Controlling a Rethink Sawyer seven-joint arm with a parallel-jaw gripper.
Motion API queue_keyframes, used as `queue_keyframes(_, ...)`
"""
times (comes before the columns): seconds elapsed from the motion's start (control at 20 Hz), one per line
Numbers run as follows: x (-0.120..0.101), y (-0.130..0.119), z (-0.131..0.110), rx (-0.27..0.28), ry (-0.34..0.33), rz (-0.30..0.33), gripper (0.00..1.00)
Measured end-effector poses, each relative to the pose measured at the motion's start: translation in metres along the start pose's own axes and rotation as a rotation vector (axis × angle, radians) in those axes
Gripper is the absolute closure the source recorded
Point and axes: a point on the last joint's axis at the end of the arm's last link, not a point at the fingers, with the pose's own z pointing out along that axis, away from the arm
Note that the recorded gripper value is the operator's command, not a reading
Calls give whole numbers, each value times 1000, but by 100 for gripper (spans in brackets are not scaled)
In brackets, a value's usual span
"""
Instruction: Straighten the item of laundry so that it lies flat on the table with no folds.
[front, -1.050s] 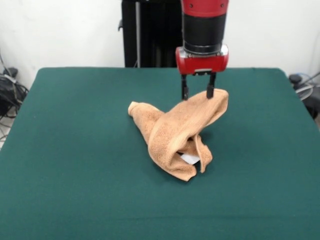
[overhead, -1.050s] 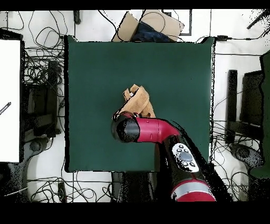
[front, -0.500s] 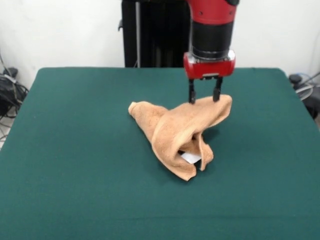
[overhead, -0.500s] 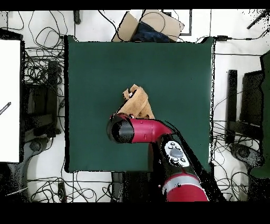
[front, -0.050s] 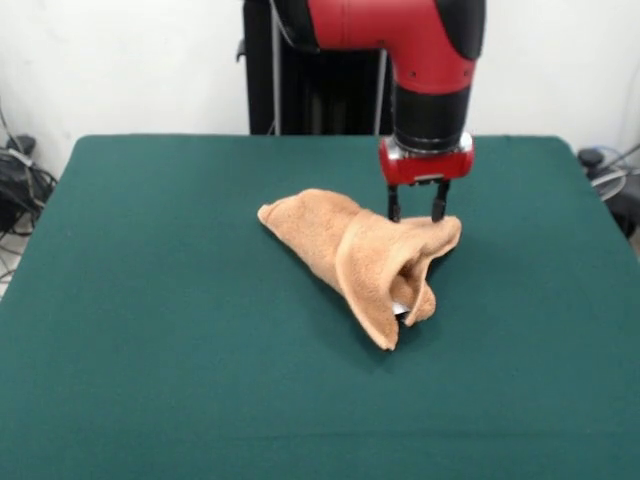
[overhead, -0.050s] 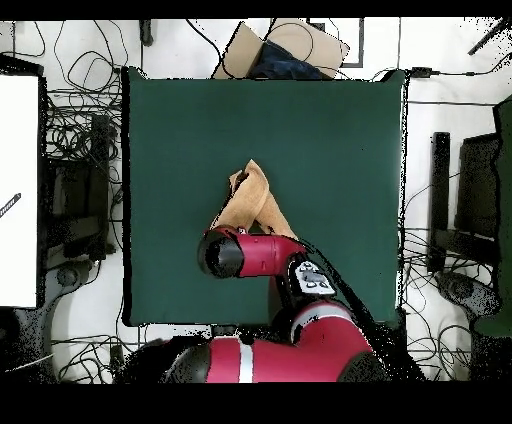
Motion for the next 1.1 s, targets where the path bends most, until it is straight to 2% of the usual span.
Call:
queue_keyframes(0.35, 8, 3, 14, -9, 4, 5, 0)
queue_keyframes(1.1, 8, 0, 16, -10, -2, 12, 0)
